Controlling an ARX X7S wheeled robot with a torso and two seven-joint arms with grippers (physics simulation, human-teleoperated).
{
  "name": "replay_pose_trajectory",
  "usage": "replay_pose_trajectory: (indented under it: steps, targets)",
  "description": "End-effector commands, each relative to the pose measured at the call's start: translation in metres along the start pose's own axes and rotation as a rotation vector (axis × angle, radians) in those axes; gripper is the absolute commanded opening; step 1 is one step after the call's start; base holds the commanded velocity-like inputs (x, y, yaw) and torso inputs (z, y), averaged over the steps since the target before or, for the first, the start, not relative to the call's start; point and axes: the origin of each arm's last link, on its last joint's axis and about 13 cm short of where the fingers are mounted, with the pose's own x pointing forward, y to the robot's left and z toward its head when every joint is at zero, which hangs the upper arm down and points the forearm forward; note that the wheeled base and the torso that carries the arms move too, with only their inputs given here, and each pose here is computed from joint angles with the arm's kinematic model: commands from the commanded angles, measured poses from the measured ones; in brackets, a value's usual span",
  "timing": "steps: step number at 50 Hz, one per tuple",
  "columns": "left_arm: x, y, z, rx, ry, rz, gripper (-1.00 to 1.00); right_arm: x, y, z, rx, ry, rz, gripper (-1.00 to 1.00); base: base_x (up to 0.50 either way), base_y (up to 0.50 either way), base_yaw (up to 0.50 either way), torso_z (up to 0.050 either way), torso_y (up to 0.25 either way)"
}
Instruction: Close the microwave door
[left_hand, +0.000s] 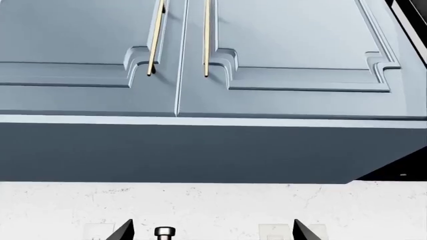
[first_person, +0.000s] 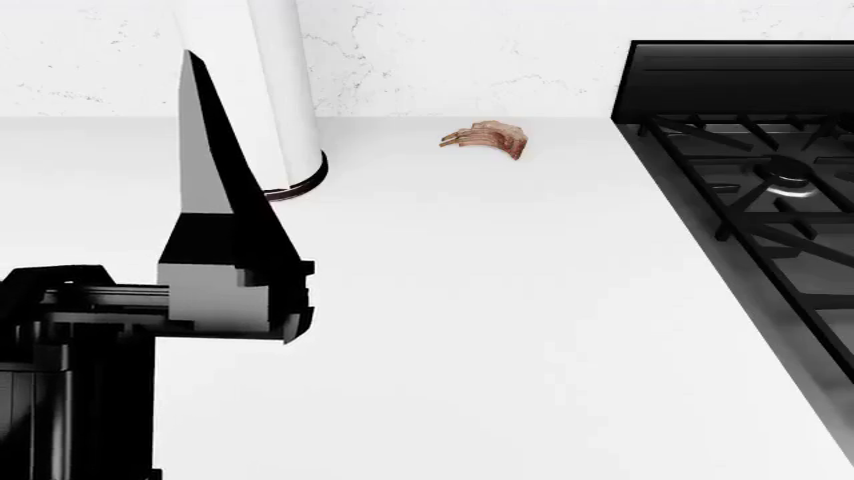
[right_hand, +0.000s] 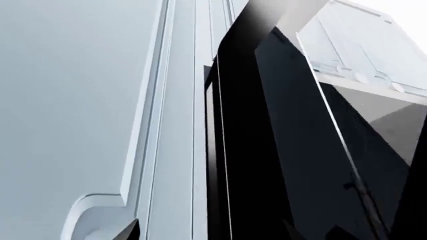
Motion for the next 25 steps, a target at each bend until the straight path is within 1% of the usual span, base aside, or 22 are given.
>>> replay_pose_trajectory:
  steps: [1,16,25]
  targets:
    - [-0.0004,-0.0003,0.0000,0.000,0.001,-0.002,1.00,0.0071,-0.0075,-0.0090,-0.013,0.021,-0.027,1.00,0.00,0.00,0.00,0.000,0.000]
    - [-0.0002,-0.0010,-0.0013,0.002,0.003,-0.003,1.00,0.0128,-0.0147,-0.0151,-0.023,0.028,-0.053,1.00,0.00,0.00,0.00,0.000,0.000]
    - [-0.0005,-0.0018,-0.0025,0.005,0.006,-0.006,1.00,0.0135,-0.0169,-0.0146,-0.013,0.026,-0.060,1.00,0.00,0.00,0.00,0.000,0.000]
